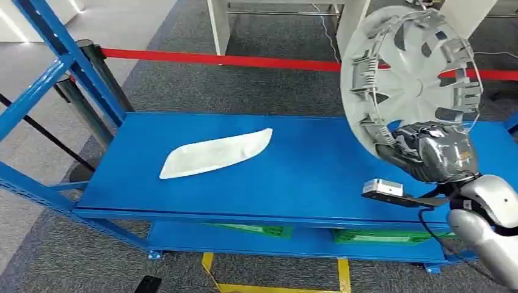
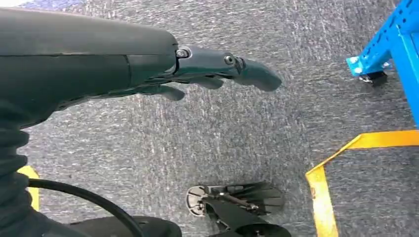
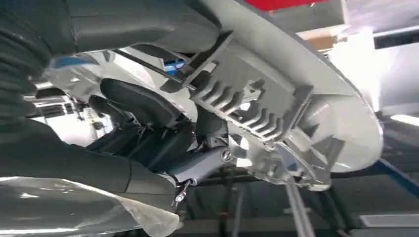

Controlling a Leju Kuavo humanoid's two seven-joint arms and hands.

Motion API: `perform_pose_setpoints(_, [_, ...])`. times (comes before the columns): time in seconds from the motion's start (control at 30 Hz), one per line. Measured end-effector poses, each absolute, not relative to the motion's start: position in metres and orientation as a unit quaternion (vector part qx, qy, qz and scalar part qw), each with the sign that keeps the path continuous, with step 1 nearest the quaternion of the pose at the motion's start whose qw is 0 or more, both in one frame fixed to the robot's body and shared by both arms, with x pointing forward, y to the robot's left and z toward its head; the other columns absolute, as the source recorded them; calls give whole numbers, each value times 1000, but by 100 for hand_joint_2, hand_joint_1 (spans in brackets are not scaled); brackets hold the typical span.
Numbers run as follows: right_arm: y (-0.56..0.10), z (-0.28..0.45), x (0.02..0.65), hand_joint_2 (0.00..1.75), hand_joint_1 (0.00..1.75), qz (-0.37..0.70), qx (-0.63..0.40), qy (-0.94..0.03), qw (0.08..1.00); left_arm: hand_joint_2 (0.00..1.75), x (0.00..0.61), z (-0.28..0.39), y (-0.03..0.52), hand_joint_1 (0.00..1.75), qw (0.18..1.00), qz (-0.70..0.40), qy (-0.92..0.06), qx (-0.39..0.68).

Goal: Take the parts from the cabinet and place them on the table.

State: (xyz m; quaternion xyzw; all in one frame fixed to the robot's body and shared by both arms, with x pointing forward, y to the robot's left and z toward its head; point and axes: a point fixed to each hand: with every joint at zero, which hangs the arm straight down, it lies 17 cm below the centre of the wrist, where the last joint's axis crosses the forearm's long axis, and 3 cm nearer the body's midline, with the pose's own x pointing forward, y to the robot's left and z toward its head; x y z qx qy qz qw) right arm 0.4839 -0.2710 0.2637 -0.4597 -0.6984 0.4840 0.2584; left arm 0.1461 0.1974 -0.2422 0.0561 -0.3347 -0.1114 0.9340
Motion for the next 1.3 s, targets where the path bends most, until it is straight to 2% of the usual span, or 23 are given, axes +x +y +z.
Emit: perform_pose_setpoints(1.3, [-254, 274, 472, 175, 175, 475, -428, -725, 255, 175, 144, -245, 215, 0, 939, -91, -325, 70])
